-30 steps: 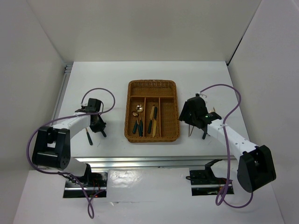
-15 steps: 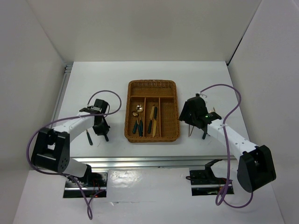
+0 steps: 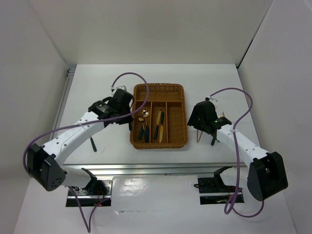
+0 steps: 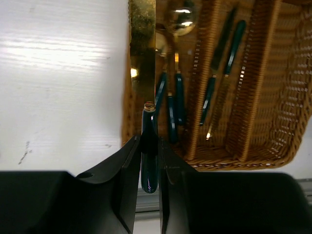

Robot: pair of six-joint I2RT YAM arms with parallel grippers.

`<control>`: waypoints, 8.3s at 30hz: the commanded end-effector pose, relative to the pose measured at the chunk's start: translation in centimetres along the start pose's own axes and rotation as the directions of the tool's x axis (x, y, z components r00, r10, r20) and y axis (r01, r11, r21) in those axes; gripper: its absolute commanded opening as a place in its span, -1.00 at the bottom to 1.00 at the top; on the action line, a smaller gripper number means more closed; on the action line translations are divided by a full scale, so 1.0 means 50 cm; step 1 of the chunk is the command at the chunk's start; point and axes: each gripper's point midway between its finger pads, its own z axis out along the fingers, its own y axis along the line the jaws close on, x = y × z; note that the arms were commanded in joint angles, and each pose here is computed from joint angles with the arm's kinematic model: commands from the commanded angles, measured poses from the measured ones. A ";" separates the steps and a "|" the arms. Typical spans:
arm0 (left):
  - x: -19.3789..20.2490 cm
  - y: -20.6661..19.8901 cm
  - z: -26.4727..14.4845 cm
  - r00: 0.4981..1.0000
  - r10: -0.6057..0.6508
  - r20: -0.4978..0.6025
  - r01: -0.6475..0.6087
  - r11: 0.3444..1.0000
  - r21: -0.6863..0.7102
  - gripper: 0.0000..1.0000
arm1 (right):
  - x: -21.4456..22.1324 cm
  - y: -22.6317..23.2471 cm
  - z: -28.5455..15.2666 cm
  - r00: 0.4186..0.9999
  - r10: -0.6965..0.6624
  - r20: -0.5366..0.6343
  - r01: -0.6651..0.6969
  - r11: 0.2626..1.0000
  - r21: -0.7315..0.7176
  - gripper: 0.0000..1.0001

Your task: Sort the eating utensils into containers

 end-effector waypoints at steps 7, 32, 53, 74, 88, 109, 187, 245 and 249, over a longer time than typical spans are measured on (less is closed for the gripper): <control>0.006 -0.210 0.054 0.995 0.095 0.001 -0.094 0.984 0.154 -0.55 | -0.022 -0.046 0.001 0.998 0.038 0.054 -0.041 0.998 0.058 0.35; 0.112 -0.286 0.199 0.980 0.155 -0.127 -0.136 0.980 0.147 -0.33 | -0.021 -0.054 -0.007 0.997 0.054 0.059 -0.057 0.997 0.046 0.37; -0.011 -0.052 0.054 0.999 0.029 0.021 -0.029 0.999 0.017 0.44 | -0.019 -0.043 -0.007 0.998 0.047 0.050 -0.048 0.999 0.017 0.37; 0.124 0.360 0.079 0.906 -0.421 0.045 0.408 0.840 -0.357 0.60 | -0.019 -0.033 -0.003 0.998 0.047 0.036 -0.046 0.999 -0.013 0.37; 0.158 0.432 0.103 0.848 -0.528 0.047 0.489 0.744 -0.455 0.47 | -0.017 -0.039 -0.004 0.998 0.047 0.042 -0.046 0.999 -0.006 0.37; 0.211 0.456 0.139 0.830 -0.557 -0.026 0.466 0.718 -0.518 -0.08 | -0.017 -0.039 -0.004 0.998 0.047 0.042 -0.046 0.999 -0.006 0.37; 0.217 -0.458 0.214 0.973 0.074 -0.218 -0.016 0.966 0.257 -0.23 | -0.073 -0.155 -0.078 0.958 0.195 0.212 -0.244 0.939 0.241 0.67; 0.030 -0.302 0.093 0.987 0.161 -0.018 -0.144 0.926 0.348 0.43 | 0.060 -0.226 0.056 0.929 0.362 -0.077 -0.312 0.877 0.365 -0.66; 0.024 -0.288 0.103 0.989 0.148 -0.027 -0.131 0.932 0.338 0.43 | -0.013 -0.186 0.019 0.945 0.328 -0.022 -0.310 0.911 0.272 -0.66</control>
